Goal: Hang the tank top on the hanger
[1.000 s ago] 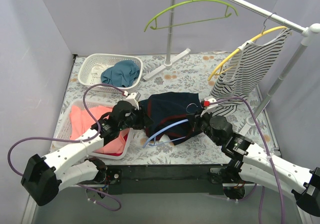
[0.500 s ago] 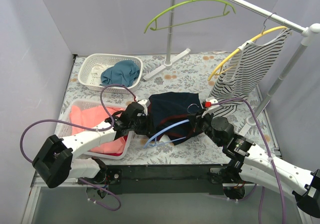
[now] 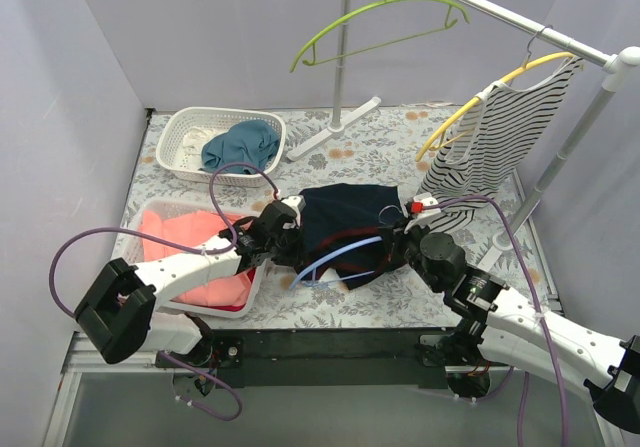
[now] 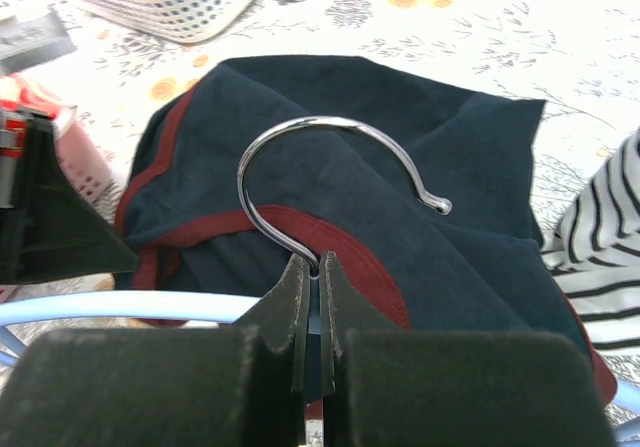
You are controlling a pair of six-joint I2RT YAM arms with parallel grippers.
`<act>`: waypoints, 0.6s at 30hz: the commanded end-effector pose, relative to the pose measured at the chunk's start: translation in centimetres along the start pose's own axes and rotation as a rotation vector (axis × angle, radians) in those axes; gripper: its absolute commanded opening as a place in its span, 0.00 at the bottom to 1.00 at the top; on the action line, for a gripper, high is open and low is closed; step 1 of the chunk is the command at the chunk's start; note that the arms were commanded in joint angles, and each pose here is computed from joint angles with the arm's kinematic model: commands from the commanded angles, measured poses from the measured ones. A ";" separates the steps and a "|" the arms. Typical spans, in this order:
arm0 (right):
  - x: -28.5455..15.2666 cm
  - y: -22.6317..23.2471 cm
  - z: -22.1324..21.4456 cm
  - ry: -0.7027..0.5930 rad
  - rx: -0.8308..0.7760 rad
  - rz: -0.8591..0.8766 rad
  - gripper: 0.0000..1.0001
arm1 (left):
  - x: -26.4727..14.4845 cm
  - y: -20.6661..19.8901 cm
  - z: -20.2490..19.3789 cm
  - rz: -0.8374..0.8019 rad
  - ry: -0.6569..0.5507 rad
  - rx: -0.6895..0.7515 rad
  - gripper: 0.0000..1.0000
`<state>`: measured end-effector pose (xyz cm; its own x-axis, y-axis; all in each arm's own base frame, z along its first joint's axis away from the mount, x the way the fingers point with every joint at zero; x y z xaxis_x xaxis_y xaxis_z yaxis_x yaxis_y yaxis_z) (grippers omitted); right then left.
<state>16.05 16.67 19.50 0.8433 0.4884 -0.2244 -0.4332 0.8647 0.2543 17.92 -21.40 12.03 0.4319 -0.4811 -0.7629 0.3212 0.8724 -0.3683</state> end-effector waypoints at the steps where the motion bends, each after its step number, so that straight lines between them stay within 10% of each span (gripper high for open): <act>1: 0.1 -0.1 2.6 -0.098 0.042 -0.077 0.01 | -1.8 -1.0 2.1 -0.013 -0.074 0.047 0.00; 18: 0.8 -1.0 4.1 -0.139 0.095 -0.254 0.01 | -6.4 -1.7 2.1 -0.079 -0.064 0.071 0.00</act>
<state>17.63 15.65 19.90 0.9257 0.2898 -0.2432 -0.2324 0.9428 0.2390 16.92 -20.51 17.30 0.4620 -0.5415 -0.7023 0.3920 0.8351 -0.3860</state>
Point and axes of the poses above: each gripper's point midway between its finger pads, its own x axis out along the fingers, its own y axis along the line the jaws close on, z = x × y, the point moved 7 cm from there along -x, back along the fingers, and after that the axes turned 2 degrees about x, right-handed, at the moved point
